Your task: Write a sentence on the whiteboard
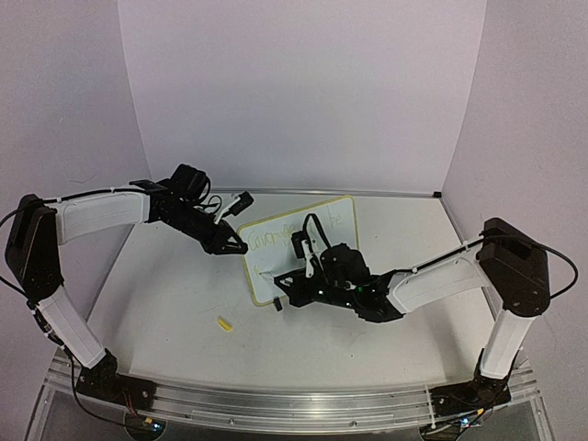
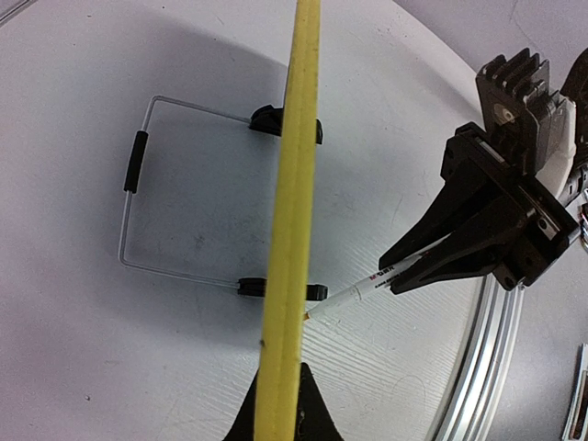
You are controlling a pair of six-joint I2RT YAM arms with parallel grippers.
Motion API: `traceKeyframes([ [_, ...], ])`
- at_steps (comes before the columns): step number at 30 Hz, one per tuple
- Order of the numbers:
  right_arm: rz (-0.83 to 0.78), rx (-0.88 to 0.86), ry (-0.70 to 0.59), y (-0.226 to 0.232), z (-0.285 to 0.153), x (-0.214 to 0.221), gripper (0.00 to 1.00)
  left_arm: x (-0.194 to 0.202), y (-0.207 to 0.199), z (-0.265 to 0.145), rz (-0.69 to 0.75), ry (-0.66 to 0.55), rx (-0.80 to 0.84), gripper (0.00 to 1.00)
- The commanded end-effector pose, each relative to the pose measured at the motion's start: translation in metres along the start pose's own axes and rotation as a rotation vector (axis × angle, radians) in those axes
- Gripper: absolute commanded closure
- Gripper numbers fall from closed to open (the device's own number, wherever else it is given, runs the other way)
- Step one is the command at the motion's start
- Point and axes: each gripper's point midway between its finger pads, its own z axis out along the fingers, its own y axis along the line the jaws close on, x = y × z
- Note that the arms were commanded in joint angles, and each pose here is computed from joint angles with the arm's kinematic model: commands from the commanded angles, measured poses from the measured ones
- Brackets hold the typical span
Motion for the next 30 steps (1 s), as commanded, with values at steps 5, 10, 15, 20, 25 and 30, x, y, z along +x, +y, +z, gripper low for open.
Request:
traceKeyframes([
  [5, -0.007, 0.003, 0.016, -0.002, 0.006, 0.002, 1.00, 0.015, 0.020, 0.003, 0.024, 0.076, -0.111, 1.00],
  [10, -0.008, 0.003, 0.006, 0.000, 0.005, -0.002, 1.00, 0.015, 0.021, 0.002, 0.025, 0.076, -0.112, 1.00],
  [15, -0.008, -0.047, -0.016, 0.009, -0.001, -0.008, 1.00, 0.015, 0.020, 0.003, 0.024, 0.076, -0.111, 1.00],
  [20, -0.003, -0.127, -0.068, 0.027, -0.014, -0.024, 1.00, 0.015, 0.021, 0.002, 0.025, 0.076, -0.112, 1.00],
  [25, -0.012, -0.105, -0.118, 0.027, -0.019, -0.040, 1.00, 0.015, 0.020, 0.002, 0.026, 0.073, -0.111, 1.00],
  [30, -0.029, -0.106, -0.125, 0.030, -0.010, -0.045, 1.00, 0.015, 0.020, 0.003, 0.027, 0.075, -0.109, 1.00],
])
